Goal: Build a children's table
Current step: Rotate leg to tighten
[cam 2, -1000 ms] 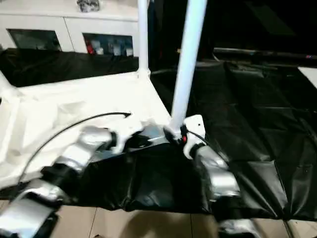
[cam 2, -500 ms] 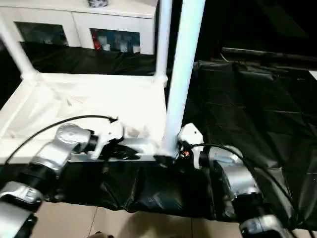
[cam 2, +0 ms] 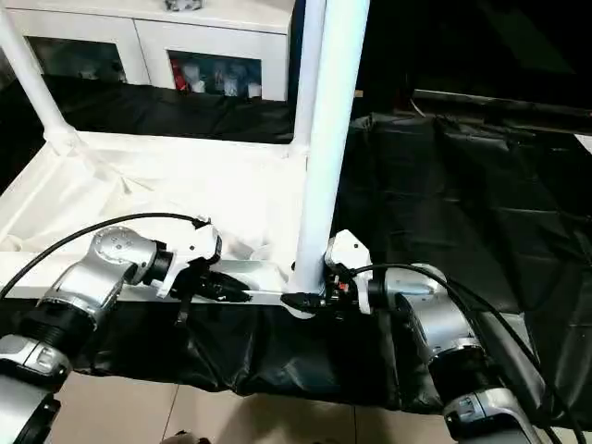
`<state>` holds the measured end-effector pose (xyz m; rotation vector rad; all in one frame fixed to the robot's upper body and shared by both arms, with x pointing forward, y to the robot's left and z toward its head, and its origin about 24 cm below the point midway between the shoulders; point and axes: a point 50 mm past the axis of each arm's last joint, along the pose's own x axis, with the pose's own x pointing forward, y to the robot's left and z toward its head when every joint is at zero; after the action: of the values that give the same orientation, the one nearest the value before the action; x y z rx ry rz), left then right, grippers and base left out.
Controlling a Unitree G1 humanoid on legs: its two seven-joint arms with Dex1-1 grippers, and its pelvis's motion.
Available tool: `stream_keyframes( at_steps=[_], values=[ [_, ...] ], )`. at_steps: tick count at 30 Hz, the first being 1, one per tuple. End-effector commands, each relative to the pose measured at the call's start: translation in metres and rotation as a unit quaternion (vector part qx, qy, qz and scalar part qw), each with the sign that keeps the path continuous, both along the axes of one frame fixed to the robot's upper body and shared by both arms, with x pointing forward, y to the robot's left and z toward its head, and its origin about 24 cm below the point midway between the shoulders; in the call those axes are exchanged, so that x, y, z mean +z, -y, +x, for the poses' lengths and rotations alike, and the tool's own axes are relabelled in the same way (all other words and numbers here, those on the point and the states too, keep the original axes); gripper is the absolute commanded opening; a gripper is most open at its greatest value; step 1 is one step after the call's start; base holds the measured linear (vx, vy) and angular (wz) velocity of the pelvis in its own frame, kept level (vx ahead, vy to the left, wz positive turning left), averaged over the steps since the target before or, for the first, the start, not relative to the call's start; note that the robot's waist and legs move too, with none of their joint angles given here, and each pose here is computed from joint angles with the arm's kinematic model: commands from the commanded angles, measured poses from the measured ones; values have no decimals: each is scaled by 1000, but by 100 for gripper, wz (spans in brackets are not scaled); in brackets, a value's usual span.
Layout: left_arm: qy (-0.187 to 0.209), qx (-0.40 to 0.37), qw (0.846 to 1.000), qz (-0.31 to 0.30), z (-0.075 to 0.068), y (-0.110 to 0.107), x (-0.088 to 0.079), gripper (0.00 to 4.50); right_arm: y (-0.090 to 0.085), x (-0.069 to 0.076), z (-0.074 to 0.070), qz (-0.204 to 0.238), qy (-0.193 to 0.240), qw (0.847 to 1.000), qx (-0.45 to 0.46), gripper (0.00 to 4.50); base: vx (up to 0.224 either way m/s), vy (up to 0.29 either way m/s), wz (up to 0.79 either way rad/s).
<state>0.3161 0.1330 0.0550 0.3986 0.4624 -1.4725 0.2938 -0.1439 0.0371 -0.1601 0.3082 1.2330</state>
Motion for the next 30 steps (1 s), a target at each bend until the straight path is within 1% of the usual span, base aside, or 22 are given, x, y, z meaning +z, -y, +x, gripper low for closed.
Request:
stream_keyframes(
  at_steps=[1, 4, 5, 7, 9, 10, 12, 13, 14, 15, 16, 18, 19, 20, 21, 22, 24, 25, 26, 28, 29, 30],
  values=[
    [35, 58, 996, -50, 14, 17, 11, 0, -10, -8, 2, 7, 0, 999, -54, 272, 0, 0, 0],
    [51, 107, 992, -52, 21, 31, 10, 0, -20, -14, 8, 16, 4, 990, -139, 272, 0, 0, 0],
    [52, 111, 991, -52, 21, 33, 10, 0, -21, -15, 9, 19, 3, 989, -150, 272, 0, 0, 0],
    [55, 132, 988, -53, 22, 49, 6, 0, -33, -19, 15, 35, -4, 973, -227, 272, 0, 0, 0],
    [63, 156, 984, -54, 23, 66, 3, 0, -45, -24, 19, 38, -11, 956, -292, 272, 0, 0, 0],
    [64, 157, 984, -53, 23, 67, 3, 0, -46, -24, 19, 38, -11, 955, -295, 272, 0, 0, 0],
    [68, 163, 983, -50, 20, 82, -1, 0, -62, -25, 20, 32, -5, 948, -316, 272, 0, 0, 0],
    [72, 158, 984, -46, 18, 89, -2, 0, -69, -24, 21, 26, 9, 947, -320, 272, 0, 0, 0],
    [73, 157, 984, -45, 17, 90, -3, 0, -71, -23, 21, 25, 11, 947, -321, 272, 0, 0, 0],
    [77, 152, 985, -41, 16, 92, -4, 0, -73, -21, 22, 14, 36, 946, -322, 272, 0, 0, 0],
    [75, 146, 986, -43, 15, 90, -3, 0, -72, -18, 24, 22, 38, 945, -324, 341, 0, 0, 0],
    [71, 138, 987, -45, 14, 87, -1, 0, -69, -15, 25, 35, 38, 944, -326, 347, 0, 0, 0],
    [71, 125, 988, -47, 13, 82, 0, 0, -65, -12, 26, 46, 35, 947, -317, 347, 0, 0, 0],
    [71, 125, 988, -47, 13, 82, 0, 0, -65, -12, 26, 46, 35, 947, -317, 362, 0, 0, 0],
    [68, 106, 991, -49, 12, 72, 2, 0, -55, -7, 27, 54, 41, 952, -297, 377, 0, 0, 0],
    [67, 100, 992, -49, 12, 69, 2, 0, -51, -5, 27, 53, 46, 954, -292, 386, 0, 0, 0],
    [57, 74, 994, -54, 10, 58, 5, 0, -37, -4, 27, 41, 54, 961, -267, 409, 0, 0, 0],
    [56, 69, 995, -53, 10, 55, 5, 0, -34, -4, 27, 38, 56, 963, -260, 409, 0, 0, 0],
    [54, 51, 996, -52, 8, 49, 6, 0, -29, -4, 24, 37, 53, 971, -230, 409, 0, 0, 0],
    [53, 43, 996, -52, 8, 47, 6, 0, -27, -4, 23, 37, 50, 975, -213, 409, 0, 0, 0],
    [49, 37, 997, -52, 7, 44, 7, 0, -25, -4, 20, 36, 47, 980, -191, 409, 0, 0, 0],
    [41, 25, 998, -49, 6, 38, 8, 0, -19, -3, 14, 30, 42, 989, -139, 409, 0, 0, 0]
  ],
)
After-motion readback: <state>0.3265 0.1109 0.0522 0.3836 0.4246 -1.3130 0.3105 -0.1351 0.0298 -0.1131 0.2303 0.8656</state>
